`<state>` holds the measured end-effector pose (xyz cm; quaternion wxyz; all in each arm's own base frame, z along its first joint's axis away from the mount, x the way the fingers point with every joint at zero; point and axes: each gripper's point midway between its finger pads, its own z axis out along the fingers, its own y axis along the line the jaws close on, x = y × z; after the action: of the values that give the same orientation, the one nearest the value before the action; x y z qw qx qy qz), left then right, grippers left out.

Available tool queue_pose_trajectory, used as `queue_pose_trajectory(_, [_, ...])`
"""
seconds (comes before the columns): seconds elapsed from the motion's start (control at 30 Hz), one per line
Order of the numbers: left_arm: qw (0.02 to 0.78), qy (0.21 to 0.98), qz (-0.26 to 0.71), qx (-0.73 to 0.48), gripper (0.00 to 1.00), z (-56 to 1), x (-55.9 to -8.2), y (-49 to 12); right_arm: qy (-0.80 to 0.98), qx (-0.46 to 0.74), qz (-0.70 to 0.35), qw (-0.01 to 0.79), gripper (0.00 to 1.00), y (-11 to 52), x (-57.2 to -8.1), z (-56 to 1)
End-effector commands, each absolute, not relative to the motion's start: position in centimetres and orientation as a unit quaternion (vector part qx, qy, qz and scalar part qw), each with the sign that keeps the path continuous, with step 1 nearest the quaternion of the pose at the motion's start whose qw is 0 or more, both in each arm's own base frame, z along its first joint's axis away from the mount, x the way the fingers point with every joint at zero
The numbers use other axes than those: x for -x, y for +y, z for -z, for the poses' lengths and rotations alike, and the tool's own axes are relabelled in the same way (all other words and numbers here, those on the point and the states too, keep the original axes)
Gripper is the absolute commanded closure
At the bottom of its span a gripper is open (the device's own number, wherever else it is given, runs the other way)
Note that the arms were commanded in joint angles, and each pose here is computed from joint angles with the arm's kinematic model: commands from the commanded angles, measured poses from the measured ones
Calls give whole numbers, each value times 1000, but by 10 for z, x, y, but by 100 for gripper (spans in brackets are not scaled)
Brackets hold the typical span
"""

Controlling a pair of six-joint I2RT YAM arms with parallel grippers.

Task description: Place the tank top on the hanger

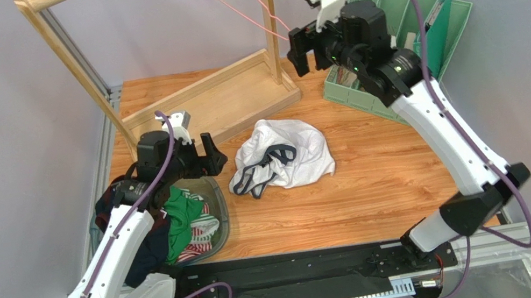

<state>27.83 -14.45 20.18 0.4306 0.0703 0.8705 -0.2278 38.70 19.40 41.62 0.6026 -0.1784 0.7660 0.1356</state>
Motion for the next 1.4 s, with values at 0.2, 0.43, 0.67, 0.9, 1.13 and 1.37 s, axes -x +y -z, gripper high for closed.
queue_pose_trajectory(0.2, [440,859,259,-46,1,-214,-261,-145,706,222,-142,658,8,231,-472,-458])
queue_pose_trajectory(0.43, [443,862,246,-30,1,-211,-248,-134,692,239,-153,664,7,241,-511,-444])
queue_pose_trajectory(0.67, [444,862,244,-15,1,-211,-242,-129,688,251,-171,659,6,249,-535,-430])
queue_pose_trajectory(0.9, [445,864,235,-13,1,-210,-240,-126,687,257,-193,652,13,254,-541,-425])
queue_pose_trajectory(1.13, [444,866,231,-11,1,-207,-241,-124,705,275,-220,616,31,263,-531,-403])
queue_pose_trajectory(1.37, [445,866,227,-11,1,-207,-243,-123,710,281,-237,600,70,267,-523,-400])
